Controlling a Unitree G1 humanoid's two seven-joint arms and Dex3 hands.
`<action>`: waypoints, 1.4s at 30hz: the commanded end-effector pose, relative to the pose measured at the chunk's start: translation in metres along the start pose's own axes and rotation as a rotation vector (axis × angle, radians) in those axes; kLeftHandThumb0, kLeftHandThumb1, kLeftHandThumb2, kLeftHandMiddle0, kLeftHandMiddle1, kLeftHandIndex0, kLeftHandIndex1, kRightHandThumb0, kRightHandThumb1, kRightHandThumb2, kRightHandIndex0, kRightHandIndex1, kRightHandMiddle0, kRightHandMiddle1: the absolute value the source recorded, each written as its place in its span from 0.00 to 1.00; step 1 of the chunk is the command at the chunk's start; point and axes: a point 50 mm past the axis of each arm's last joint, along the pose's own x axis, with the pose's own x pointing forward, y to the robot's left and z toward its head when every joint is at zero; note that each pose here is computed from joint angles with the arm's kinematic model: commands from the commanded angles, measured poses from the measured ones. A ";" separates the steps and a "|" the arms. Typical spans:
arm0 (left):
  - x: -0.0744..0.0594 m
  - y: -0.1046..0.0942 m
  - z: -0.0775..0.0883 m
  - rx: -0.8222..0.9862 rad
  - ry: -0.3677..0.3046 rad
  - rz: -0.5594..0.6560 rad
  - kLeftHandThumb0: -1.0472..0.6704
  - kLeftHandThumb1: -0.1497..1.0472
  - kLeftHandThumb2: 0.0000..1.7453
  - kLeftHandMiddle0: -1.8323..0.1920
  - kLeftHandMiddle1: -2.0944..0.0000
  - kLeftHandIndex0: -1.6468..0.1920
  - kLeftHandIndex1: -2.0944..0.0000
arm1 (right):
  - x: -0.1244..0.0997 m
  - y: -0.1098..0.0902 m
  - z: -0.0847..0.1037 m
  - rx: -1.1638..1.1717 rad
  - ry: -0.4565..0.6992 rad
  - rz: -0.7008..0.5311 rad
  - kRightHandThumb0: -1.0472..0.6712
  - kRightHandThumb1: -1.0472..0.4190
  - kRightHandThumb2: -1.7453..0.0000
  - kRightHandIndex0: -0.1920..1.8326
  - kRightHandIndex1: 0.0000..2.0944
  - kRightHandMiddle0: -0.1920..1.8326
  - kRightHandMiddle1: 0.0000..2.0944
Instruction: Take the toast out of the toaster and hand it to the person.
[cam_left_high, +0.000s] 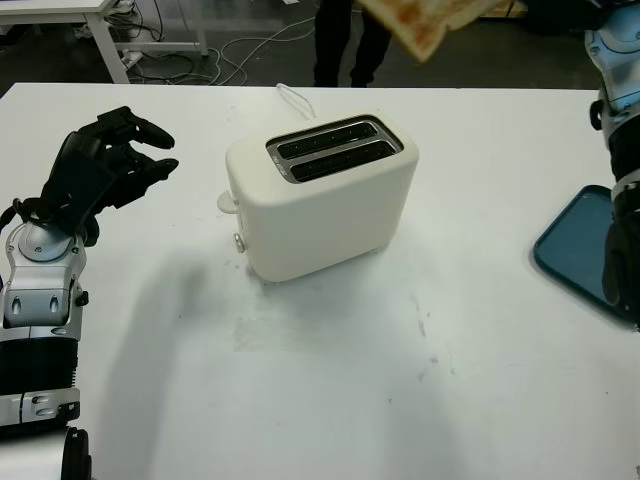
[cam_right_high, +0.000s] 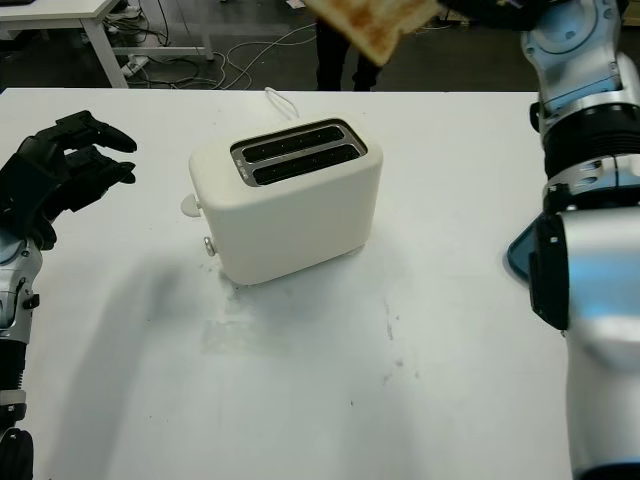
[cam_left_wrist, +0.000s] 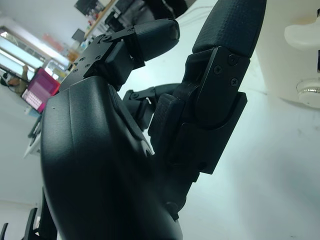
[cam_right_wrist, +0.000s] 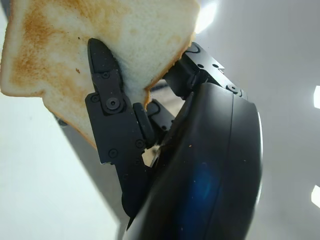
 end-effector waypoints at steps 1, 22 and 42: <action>-0.002 0.003 0.000 -0.009 0.002 0.015 0.00 0.84 0.00 0.64 0.36 0.62 0.39 | -0.010 0.011 -0.025 0.026 0.131 -0.034 0.34 0.09 0.76 0.60 0.83 0.47 0.83; -0.003 0.003 -0.007 -0.045 0.005 0.013 0.00 0.83 0.00 0.63 0.36 0.61 0.39 | -0.053 0.088 -0.082 0.127 0.487 -0.098 0.50 0.09 0.79 0.38 0.83 0.28 0.75; -0.003 0.003 -0.008 -0.051 0.014 0.012 0.00 0.83 0.00 0.63 0.35 0.61 0.39 | -0.053 0.088 -0.083 0.140 0.511 -0.110 0.49 0.09 0.78 0.39 0.83 0.30 0.71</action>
